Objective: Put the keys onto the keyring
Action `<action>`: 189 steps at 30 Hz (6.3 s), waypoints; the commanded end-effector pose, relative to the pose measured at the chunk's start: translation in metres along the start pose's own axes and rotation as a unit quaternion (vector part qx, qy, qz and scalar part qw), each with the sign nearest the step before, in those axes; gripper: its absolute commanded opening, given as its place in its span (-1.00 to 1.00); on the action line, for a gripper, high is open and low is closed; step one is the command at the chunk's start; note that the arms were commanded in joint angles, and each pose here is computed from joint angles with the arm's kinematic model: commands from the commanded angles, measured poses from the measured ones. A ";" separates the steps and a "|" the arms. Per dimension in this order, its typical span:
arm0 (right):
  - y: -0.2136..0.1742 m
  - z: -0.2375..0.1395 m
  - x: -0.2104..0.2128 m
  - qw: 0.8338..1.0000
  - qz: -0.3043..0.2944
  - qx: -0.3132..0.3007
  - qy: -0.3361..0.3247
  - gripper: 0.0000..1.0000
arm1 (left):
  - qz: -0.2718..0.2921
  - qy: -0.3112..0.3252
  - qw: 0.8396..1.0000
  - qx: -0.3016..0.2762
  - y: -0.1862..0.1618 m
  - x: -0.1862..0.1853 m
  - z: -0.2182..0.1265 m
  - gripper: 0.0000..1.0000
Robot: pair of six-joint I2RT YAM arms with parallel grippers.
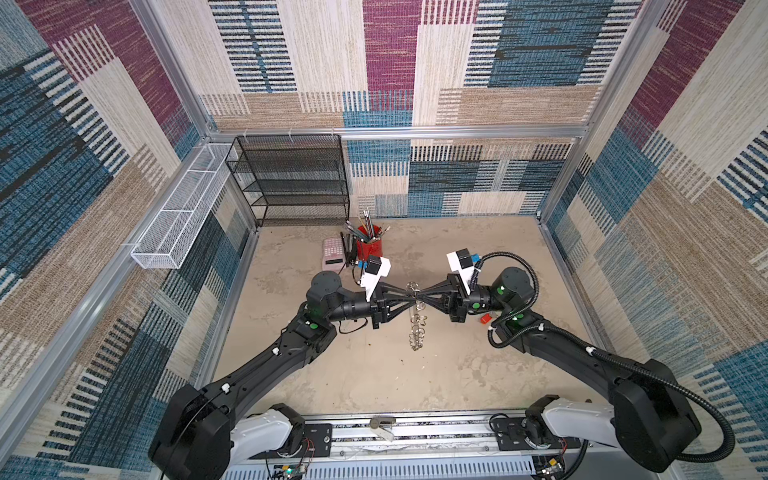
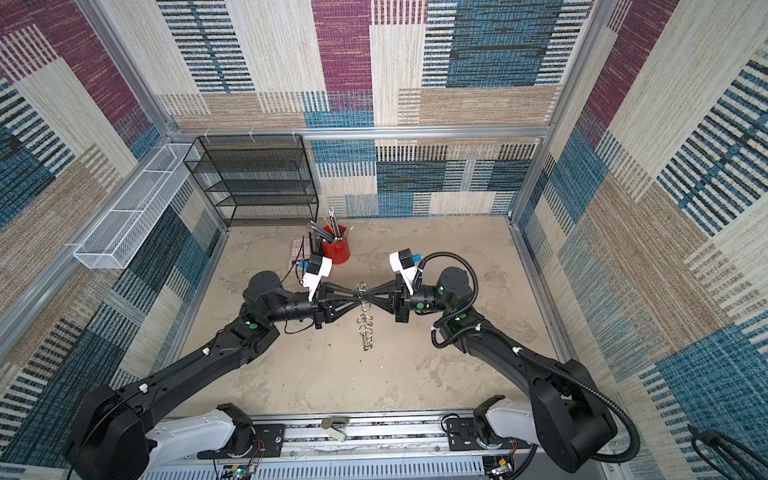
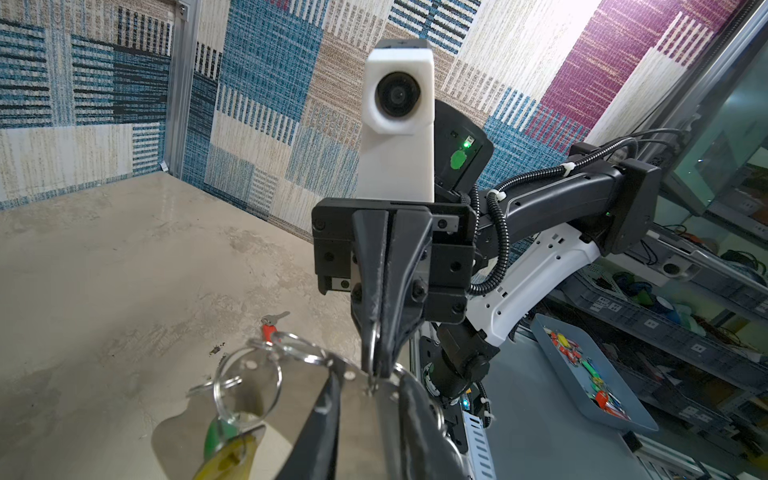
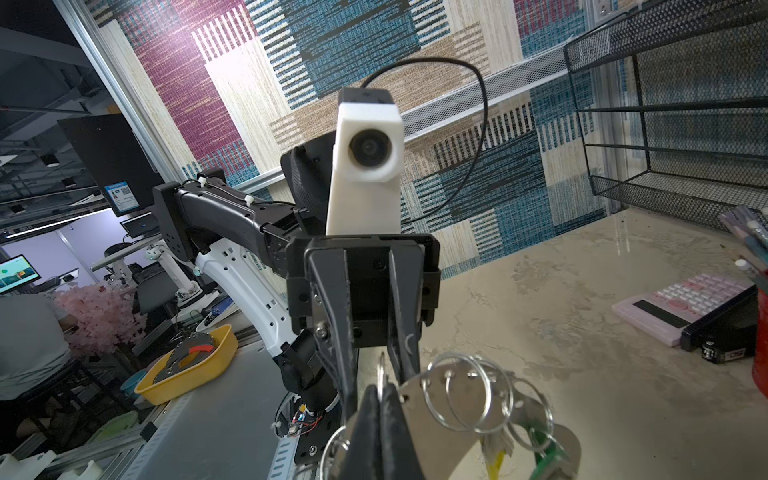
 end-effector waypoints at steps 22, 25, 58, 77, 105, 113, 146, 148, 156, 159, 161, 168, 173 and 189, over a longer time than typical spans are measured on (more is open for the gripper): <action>0.001 0.001 0.002 1.000 -0.011 -0.010 0.017 -1.00 | 0.000 0.017 1.000 -0.008 0.007 0.000 0.001 -1.00; 0.002 0.002 0.001 1.000 -0.011 -0.010 0.018 -1.00 | 0.001 0.033 0.999 -0.001 0.007 0.000 0.000 -1.00; 0.010 -0.026 0.009 0.999 -0.029 -0.029 0.000 0.03 | 0.036 0.097 0.976 0.192 0.017 -0.041 -0.015 -1.00; 0.003 -0.011 0.011 0.999 -0.035 -0.015 0.021 -0.09 | 0.054 0.137 0.941 0.306 0.030 -0.033 0.006 -1.00; -0.003 -0.009 0.004 0.999 -0.031 -0.013 0.013 -1.00 | 0.055 0.124 0.929 0.344 0.035 -0.031 0.021 -1.00; -0.004 -0.011 0.005 0.999 -0.034 -0.021 0.001 -1.00 | 0.047 0.125 0.940 0.315 0.036 -0.029 0.023 -0.94; 0.004 -0.010 0.006 0.999 -0.023 -0.039 0.008 -1.00 | 0.016 -0.003 1.000 -0.009 0.001 -0.016 0.005 -0.04; 0.004 -0.010 0.005 0.999 -0.022 -0.039 0.008 -1.00 | 0.016 -0.005 1.000 -0.006 0.000 -0.015 0.006 -0.14; 0.004 -0.008 0.003 0.999 -0.022 -0.039 0.011 -1.00 | 0.004 -0.011 1.000 0.006 -0.001 -0.013 0.009 -0.72; 0.003 -0.008 0.002 0.999 -0.019 -0.038 0.011 -1.00 | 0.001 -0.008 1.000 0.004 -0.001 -0.013 0.009 -0.87; 0.002 -0.008 0.002 0.999 -0.018 -0.037 0.011 -1.00 | -0.003 -0.002 1.000 0.004 0.000 -0.011 0.009 -0.99; 0.002 -0.010 0.004 0.999 -0.021 -0.039 0.010 -1.00 | -0.036 0.060 0.997 0.016 0.005 -0.004 0.008 -1.00; 0.003 -0.010 0.003 0.999 -0.020 -0.038 0.012 -0.93 | -0.040 0.098 0.993 0.049 0.005 -0.008 0.001 -1.00; -0.001 -0.040 -0.007 0.997 0.013 -0.070 -0.032 -0.31 | -0.024 0.127 0.979 0.158 0.027 -0.022 0.005 -1.00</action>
Point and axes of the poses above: each gripper's point midway between its finger pads, its own z axis out along the fingers, its own x axis along the line the jaws close on, y = z × x, the point moved 6 cm from there along -z, back along the fingers, and after that the axes turned 15 degrees about -z, right-handed, at the moved point
